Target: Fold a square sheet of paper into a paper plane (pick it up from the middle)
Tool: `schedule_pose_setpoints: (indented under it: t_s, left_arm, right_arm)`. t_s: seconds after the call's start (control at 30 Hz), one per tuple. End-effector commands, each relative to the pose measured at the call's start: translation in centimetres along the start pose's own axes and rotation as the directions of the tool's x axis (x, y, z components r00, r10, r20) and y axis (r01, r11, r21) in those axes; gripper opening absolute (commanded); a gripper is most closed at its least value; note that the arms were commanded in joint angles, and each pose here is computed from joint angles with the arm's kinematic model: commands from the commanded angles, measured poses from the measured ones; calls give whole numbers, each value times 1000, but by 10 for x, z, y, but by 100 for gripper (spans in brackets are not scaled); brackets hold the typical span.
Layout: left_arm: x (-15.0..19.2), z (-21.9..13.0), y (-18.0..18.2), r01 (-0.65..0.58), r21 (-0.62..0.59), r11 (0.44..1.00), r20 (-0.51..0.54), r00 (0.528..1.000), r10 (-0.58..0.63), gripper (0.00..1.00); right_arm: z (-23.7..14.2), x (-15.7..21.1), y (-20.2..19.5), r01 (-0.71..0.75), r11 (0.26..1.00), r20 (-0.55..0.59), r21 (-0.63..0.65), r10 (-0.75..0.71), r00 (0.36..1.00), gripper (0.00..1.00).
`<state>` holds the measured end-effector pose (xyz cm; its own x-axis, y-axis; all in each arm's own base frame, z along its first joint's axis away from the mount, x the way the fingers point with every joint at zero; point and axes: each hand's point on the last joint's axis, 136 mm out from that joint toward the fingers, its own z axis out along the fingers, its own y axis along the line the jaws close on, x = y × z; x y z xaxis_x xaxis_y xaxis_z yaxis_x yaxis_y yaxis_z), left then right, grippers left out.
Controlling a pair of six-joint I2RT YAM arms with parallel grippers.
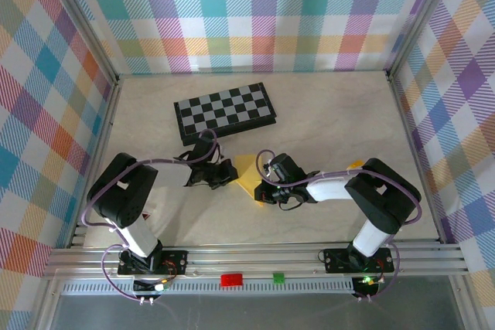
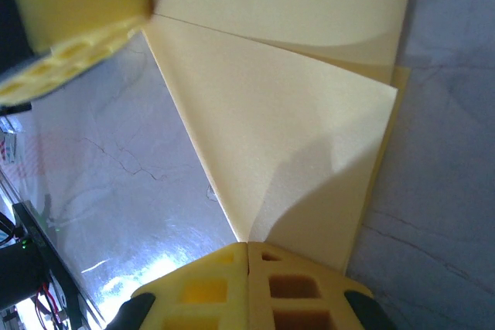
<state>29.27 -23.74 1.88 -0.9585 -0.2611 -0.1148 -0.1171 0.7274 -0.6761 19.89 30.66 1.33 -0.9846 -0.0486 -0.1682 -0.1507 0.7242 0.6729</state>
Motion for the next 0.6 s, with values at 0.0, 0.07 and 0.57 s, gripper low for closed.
schedule_pose_setpoints:
  t_s: [0.0, 0.07, 0.57]
  left_arm:
    - [-22, -11, 27, 44, -117, 992, 93, 995, -33, 1]
    - [-25, -16, 22, 40, -109, 993, 104, 994, -29, 1]
    - [16, -5, -54, -192, 119, 974, 1, 981, 193, 4]
  right_arm:
    - [2, 45, -56, -65, 980, -125, 189, 89, 988, 1]
    - [3, 44, -56, -60, 980, -128, 189, 86, 988, 1]
    - [-1, 26, -37, -29, 989, -107, 144, 45, 993, 2]
